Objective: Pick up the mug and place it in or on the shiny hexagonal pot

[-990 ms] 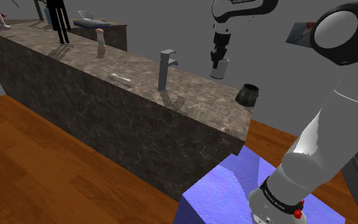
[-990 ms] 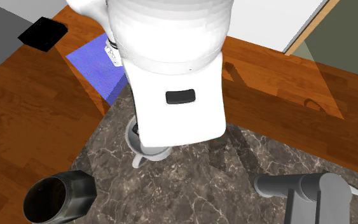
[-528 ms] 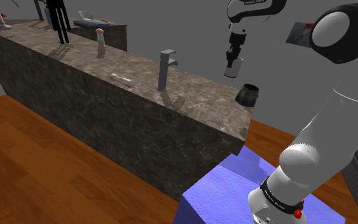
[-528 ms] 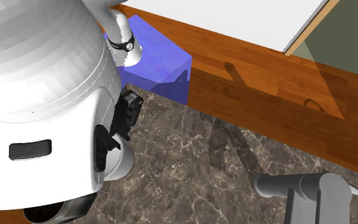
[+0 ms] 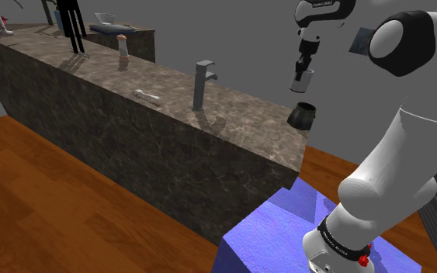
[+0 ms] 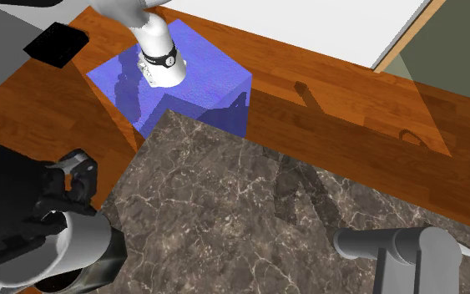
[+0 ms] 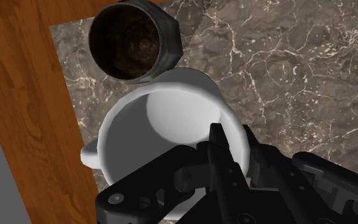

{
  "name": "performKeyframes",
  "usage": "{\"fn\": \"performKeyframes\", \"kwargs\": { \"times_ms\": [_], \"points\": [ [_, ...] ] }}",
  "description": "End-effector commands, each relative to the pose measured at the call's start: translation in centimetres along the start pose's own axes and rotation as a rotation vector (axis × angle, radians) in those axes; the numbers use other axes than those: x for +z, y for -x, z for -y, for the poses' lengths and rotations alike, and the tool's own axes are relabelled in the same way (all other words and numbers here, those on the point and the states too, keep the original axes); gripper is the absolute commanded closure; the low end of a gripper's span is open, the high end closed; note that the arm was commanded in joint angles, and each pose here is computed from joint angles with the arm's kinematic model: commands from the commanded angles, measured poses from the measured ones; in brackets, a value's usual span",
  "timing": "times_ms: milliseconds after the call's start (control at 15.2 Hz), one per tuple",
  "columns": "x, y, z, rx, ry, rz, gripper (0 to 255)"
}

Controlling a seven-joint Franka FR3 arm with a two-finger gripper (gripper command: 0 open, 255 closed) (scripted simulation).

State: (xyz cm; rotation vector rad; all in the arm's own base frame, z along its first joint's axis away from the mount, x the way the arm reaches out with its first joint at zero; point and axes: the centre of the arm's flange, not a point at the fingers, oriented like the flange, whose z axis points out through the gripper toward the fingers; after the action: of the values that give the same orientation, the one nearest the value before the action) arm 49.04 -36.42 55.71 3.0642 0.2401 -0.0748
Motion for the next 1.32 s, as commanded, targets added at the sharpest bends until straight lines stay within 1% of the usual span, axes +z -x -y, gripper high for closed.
{"fn": "performKeyframes", "kwargs": {
  "times_ms": [0, 462, 1254],
  "points": [
    [0.1, 1.4, -2.5, -0.002, 0.001, 0.0, 255],
    [0.2, 6.1, -10.8, -0.002, 0.001, 0.0, 255],
    [6.5, 5.8, -10.4, -0.002, 0.001, 0.0, 255]
  ]
}}
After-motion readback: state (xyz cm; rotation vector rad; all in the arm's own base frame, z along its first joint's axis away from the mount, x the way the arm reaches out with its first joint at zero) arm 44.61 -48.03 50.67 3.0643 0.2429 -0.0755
